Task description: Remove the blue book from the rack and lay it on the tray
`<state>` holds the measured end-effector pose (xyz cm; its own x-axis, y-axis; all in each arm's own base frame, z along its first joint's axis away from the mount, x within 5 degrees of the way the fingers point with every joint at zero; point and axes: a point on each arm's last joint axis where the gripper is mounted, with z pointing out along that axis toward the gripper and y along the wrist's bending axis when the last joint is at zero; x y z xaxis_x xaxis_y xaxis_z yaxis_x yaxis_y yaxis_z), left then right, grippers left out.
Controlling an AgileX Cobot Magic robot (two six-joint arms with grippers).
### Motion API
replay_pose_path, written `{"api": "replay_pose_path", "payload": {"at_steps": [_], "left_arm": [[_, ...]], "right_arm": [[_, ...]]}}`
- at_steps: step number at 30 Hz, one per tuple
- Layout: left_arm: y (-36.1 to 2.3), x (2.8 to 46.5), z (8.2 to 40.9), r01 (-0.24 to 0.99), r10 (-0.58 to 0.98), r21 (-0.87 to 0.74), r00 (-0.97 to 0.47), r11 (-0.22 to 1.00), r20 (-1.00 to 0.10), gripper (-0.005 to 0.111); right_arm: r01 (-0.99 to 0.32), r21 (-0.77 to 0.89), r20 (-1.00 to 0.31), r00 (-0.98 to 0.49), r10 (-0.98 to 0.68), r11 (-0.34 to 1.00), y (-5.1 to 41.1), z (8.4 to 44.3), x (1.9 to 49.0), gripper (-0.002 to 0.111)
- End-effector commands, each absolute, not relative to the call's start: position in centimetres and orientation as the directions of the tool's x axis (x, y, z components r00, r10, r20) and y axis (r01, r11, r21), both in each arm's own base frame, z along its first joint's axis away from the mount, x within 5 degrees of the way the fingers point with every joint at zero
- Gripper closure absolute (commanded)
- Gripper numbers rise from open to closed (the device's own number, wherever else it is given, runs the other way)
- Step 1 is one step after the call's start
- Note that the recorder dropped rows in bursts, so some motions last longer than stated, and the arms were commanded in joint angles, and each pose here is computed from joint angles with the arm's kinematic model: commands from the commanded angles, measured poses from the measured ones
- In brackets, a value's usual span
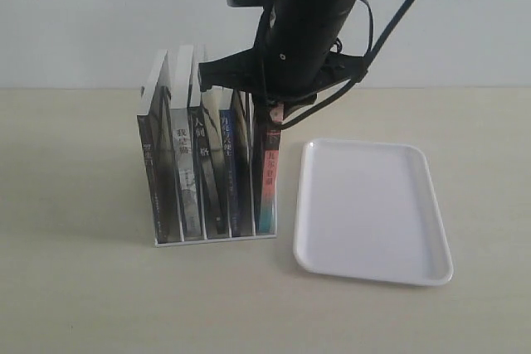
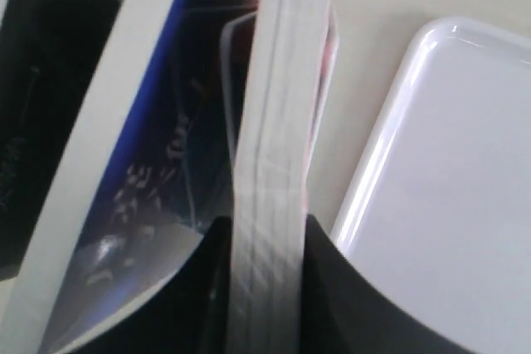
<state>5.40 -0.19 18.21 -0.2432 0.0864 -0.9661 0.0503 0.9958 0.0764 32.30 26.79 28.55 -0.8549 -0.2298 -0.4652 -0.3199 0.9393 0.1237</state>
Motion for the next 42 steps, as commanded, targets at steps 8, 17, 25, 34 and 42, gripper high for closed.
{"api": "replay_pose_path", "payload": {"at_steps": [8, 17, 25, 34, 42], "left_arm": [[-0.2, 5.4, 18.5, 0.047, 0.085, 0.077, -0.222, 0.996, -0.971, 0.102], [-0.2, 5.4, 18.5, 0.047, 0.085, 0.077, -0.222, 0.996, -0.971, 0.102], [-0.2, 5.4, 18.5, 0.047, 0.085, 0.077, -0.222, 0.996, -0.971, 0.102], [-0.2, 5.4, 18.5, 0.047, 0.085, 0.077, -0.222, 0.996, -0.971, 0.102], [-0.2, 5.4, 18.5, 0.047, 0.085, 0.077, -0.222, 0.996, -0.971, 0.102]], "right_arm": [[-0.318, 0.131, -0.48, -0.849, -0.221, 0.939, 26.8, 29.7, 32.4, 0.108], [-0.324, 0.083, -0.596, -0.774, -0.213, 0.942, 25.8, 38.9, 32.4, 0.108], [-0.323, 0.066, -0.6, -0.769, -0.222, 0.944, 25.7, 39.0, 32.5, 0.108], [-0.331, 0.057, -0.6, -0.766, -0.233, 0.942, 25.8, 38.8, 32.6, 0.108], [-0.342, 0.069, -0.62, -0.751, -0.228, 0.937, 26.2, 38.4, 33.0, 0.108]]}}
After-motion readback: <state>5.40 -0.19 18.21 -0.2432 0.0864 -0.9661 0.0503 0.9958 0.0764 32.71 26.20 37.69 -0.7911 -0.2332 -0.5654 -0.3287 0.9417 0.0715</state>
